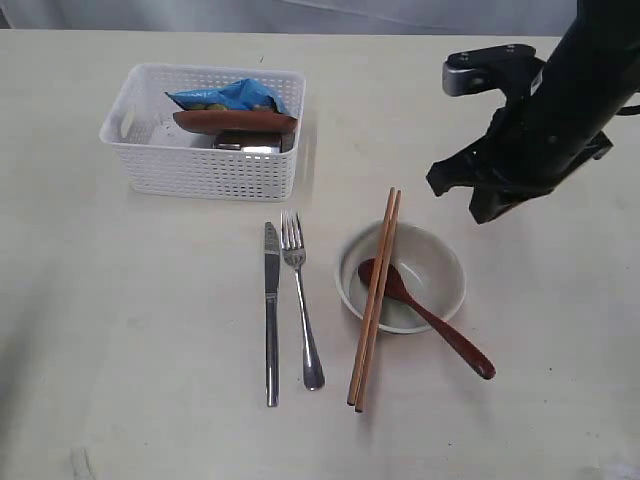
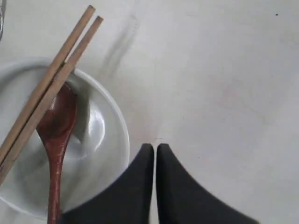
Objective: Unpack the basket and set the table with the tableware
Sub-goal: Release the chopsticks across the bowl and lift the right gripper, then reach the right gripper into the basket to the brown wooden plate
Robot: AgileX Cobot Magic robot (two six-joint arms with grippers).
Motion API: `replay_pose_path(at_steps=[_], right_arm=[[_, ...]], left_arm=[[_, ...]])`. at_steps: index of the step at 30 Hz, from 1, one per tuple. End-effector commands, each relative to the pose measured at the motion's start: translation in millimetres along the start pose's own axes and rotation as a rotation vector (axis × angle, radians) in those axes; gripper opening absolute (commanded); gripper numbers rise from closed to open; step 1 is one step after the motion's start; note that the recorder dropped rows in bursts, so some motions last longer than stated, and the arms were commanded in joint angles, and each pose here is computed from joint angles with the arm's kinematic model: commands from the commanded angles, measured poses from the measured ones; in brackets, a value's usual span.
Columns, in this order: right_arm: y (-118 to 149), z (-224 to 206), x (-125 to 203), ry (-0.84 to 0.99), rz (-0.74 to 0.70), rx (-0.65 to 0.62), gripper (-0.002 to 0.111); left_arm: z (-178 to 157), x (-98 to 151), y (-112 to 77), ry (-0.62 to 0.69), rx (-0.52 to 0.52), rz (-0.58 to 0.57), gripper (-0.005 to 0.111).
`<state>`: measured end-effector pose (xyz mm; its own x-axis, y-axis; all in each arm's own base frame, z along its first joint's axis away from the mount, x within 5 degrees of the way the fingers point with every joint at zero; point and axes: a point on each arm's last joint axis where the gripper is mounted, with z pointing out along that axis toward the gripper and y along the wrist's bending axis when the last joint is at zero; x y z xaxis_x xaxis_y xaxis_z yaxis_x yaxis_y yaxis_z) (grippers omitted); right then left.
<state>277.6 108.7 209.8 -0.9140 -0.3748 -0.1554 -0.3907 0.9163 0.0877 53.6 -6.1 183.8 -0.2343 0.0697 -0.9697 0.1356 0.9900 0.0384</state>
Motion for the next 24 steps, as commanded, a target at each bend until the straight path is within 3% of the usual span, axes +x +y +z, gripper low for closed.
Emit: replay_pose_path(at_steps=[1,3,5,14,24], right_arm=[[-17,-5,3,0.010,0.168,-0.089,0.024],[-24,-6,6,0.026,0.232,-0.136,0.039],[-26,-4,11,0.067,0.251,-0.153,0.045],[-14,18,51,0.021,0.327,-0.224,0.042],[5,-12,33,-0.079,0.272,-0.336,0.042]], left_arm=[[0,0,-0.5,-0.012,0.008,-0.003,0.000],[0,0,-0.5,-0.012,0.008,-0.003,0.000],[0,0,-0.5,-0.012,0.008,-0.003,0.000],[0,0,-0.5,-0.012,0.008,-0.003,0.000],[0,0,-0.5,-0.012,0.008,-0.003,0.000]])
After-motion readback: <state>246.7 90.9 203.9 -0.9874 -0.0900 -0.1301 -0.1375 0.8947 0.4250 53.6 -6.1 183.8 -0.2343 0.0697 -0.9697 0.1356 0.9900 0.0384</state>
